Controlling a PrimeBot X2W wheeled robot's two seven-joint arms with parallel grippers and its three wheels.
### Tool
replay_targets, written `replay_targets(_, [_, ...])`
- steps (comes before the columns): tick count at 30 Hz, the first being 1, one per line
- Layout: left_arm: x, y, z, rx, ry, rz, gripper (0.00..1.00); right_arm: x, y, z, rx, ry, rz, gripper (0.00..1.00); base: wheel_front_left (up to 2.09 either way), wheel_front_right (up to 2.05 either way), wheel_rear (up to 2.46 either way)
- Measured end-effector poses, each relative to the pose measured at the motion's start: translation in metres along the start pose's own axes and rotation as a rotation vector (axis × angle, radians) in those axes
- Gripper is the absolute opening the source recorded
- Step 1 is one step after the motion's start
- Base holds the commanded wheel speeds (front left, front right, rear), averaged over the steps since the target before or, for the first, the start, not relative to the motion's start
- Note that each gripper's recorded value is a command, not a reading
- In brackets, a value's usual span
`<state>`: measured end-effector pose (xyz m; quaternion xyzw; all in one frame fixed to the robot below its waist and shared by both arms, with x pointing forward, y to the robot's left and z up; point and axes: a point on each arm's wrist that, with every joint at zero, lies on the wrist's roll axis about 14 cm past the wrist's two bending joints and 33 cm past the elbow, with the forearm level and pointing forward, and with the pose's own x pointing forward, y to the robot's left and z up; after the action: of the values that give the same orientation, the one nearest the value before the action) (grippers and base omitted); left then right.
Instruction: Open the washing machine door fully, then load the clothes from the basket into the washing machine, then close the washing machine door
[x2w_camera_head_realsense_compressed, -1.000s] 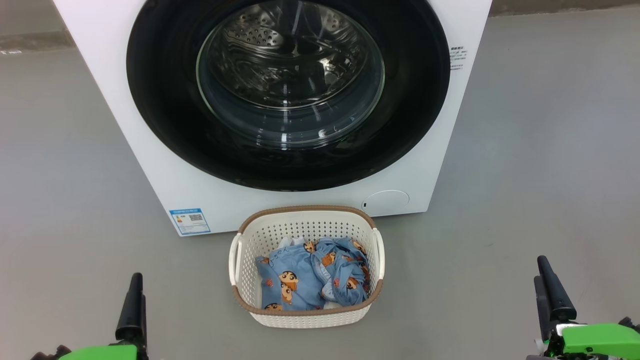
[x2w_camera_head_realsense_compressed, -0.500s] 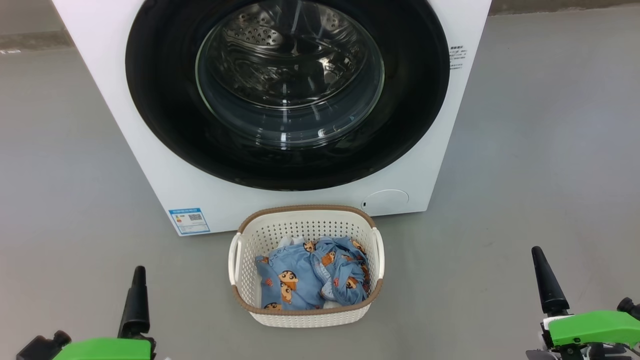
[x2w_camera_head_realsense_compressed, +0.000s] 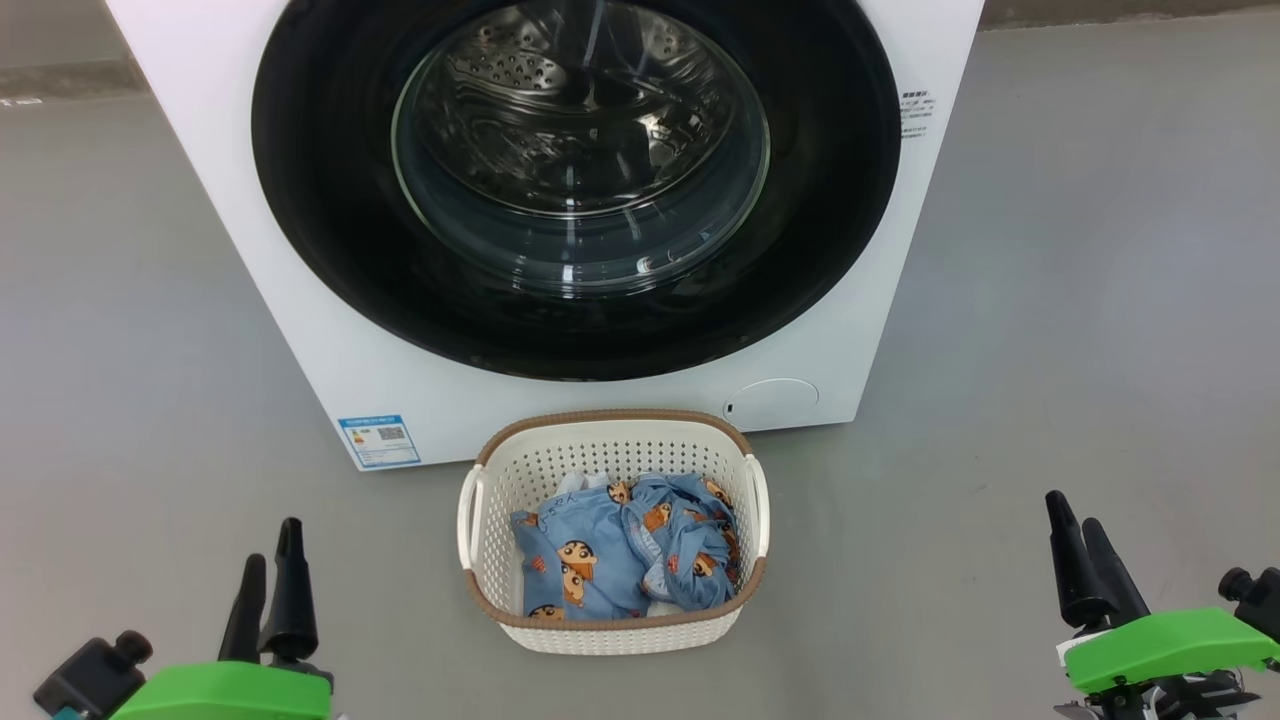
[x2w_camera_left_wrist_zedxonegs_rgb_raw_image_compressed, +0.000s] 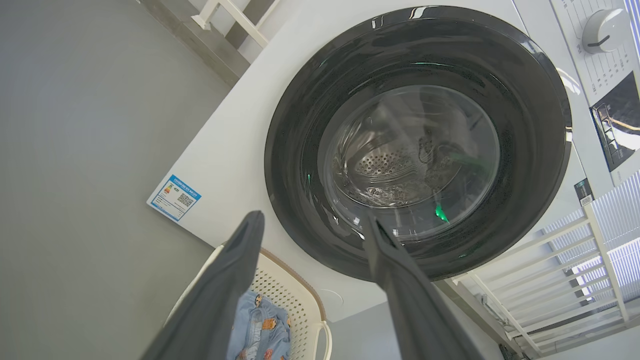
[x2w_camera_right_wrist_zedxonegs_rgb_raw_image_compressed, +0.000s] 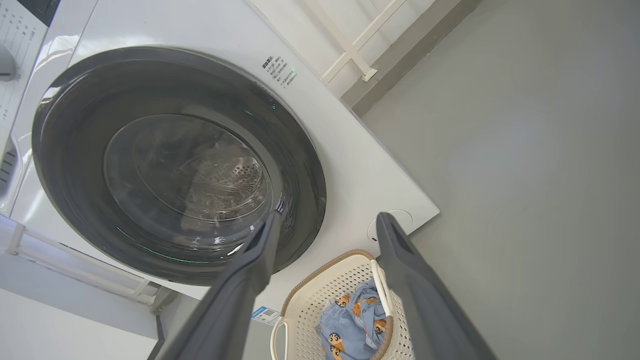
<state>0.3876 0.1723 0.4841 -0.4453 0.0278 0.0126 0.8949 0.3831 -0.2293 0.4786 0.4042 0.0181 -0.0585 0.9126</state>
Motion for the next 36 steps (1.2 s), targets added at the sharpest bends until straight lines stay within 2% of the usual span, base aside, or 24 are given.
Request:
replay_targets(6, [0.000, -0.002, 0.000, 0.130, -0.001, -0.014, 1.00, 0.000, 0.003, -0.003, -0.143, 0.005, 0.015, 1.00, 0.00, 0.00, 0.00])
replay_targets(16, [0.000, -0.007, -0.008, 0.285, 0.015, -0.043, 1.00, 0.002, 0.007, -0.006, -0.291, 0.004, 0.037, 1.00, 0.00, 0.00, 0.00])
replay_targets(36, [0.002, -0.014, -0.017, 0.495, 0.017, -0.080, 1.00, 0.008, 0.018, -0.008, -0.520, -0.007, 0.089, 1.00, 0.00, 0.00, 0.00])
